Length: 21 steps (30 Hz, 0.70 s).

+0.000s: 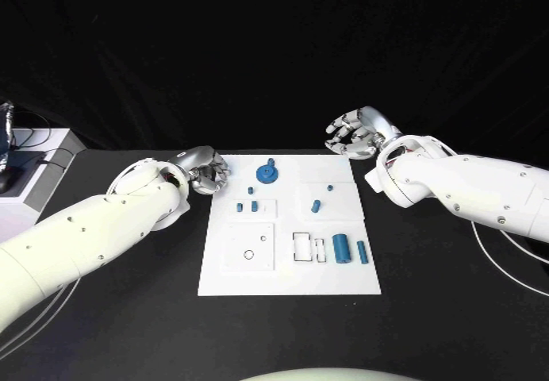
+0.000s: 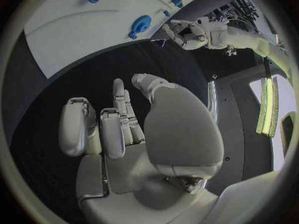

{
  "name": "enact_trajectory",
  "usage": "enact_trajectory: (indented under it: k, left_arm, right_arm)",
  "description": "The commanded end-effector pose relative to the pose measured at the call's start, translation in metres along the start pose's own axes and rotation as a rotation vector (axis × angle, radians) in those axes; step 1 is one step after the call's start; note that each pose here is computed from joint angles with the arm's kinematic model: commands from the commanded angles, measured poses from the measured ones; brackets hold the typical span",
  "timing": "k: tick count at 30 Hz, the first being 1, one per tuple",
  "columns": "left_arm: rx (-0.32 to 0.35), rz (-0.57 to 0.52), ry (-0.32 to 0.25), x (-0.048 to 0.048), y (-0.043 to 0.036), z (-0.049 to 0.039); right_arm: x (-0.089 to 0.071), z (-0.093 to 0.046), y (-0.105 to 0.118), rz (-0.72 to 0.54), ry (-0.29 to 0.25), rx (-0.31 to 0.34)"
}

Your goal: Assemble the parts on the task board

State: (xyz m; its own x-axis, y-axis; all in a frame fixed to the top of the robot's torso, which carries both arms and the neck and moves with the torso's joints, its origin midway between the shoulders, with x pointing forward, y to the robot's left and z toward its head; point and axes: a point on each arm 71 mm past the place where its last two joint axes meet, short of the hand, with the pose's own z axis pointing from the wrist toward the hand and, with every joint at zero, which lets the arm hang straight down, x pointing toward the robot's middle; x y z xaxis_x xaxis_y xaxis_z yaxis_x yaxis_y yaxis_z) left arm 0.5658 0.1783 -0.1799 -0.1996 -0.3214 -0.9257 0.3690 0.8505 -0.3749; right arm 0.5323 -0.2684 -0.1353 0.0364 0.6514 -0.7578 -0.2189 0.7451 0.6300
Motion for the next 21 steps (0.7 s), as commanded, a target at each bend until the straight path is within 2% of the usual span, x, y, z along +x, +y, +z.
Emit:
enact_trajectory:
  k: [1, 3, 8, 12, 13, 16, 21]
  left_arm:
    - [0.005, -0.245, -0.124, -0.0170, 0.0093, -0.0023]
    - [-0.011, -0.414, -0.148, -0.0237, 0.0197, -0.0056]
    - [-0.025, -0.749, -0.151, -0.0330, 0.0405, -0.0173]
    - [-0.031, -0.967, -0.141, -0.0287, 0.0553, -0.0337]
    - [-0.030, -0.985, -0.141, -0.0279, 0.0565, -0.0355]
    - [-0.014, -1.105, -0.140, -0.0236, 0.0624, -0.0484]
    - [0.046, -1.239, -0.132, -0.0172, 0.0618, -0.0668]
  right_arm:
    - [0.006, -0.003, -0.003, -0.034, 0.111, -0.035]
    - [0.009, -0.005, -0.005, -0.069, 0.149, -0.052]
    - [0.016, -0.014, -0.008, -0.211, 0.224, -0.106]
    - [0.020, -0.021, -0.012, -0.352, 0.262, -0.145]
    - [0.021, -0.022, -0.012, -0.367, 0.265, -0.148]
    - [0.025, -0.027, -0.014, -0.470, 0.286, -0.166]
    - [0.034, -0.032, -0.015, -0.585, 0.305, -0.179]
